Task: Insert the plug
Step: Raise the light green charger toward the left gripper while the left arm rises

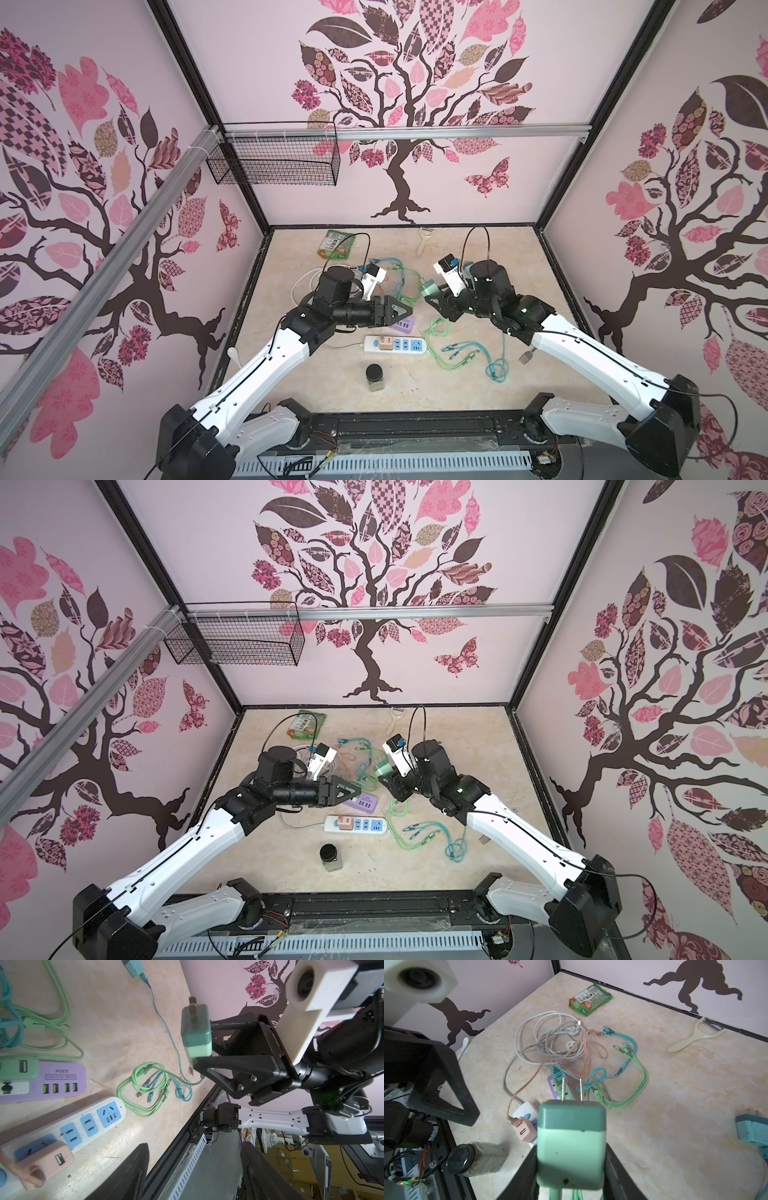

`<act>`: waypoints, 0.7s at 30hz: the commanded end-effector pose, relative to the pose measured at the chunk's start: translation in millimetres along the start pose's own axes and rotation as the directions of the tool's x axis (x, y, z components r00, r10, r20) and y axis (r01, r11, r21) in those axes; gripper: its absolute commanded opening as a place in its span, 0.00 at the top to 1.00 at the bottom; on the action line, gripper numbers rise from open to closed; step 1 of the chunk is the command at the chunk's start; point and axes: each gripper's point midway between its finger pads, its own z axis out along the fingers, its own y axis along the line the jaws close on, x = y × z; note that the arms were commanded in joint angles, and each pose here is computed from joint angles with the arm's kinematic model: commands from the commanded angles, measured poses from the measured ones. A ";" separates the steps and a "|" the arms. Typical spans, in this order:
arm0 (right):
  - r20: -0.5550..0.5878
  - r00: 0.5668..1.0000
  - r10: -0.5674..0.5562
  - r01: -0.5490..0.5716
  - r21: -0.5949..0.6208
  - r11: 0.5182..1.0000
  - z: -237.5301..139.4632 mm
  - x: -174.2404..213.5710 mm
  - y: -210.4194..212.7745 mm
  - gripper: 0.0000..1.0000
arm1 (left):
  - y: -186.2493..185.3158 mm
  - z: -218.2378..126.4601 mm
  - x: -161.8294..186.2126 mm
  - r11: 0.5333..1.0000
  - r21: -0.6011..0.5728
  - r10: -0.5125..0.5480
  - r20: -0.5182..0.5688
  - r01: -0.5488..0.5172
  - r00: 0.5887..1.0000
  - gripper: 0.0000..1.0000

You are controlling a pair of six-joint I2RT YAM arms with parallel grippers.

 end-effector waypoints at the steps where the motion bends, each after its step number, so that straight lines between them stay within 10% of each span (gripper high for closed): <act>1: 0.007 1.000 -0.030 0.030 -0.040 0.999 -14.2 1.1 12.4 0.71 | -23.0 -0.4 -14.8 0.997 0.058 0.039 0.031 -0.041 0.999 0.27; 21: -0.010 0.991 -0.133 0.129 -0.170 0.977 -16.8 7.4 63.1 0.71 | -25.3 19.6 -24.2 0.995 0.093 0.021 0.013 -0.022 1.000 0.34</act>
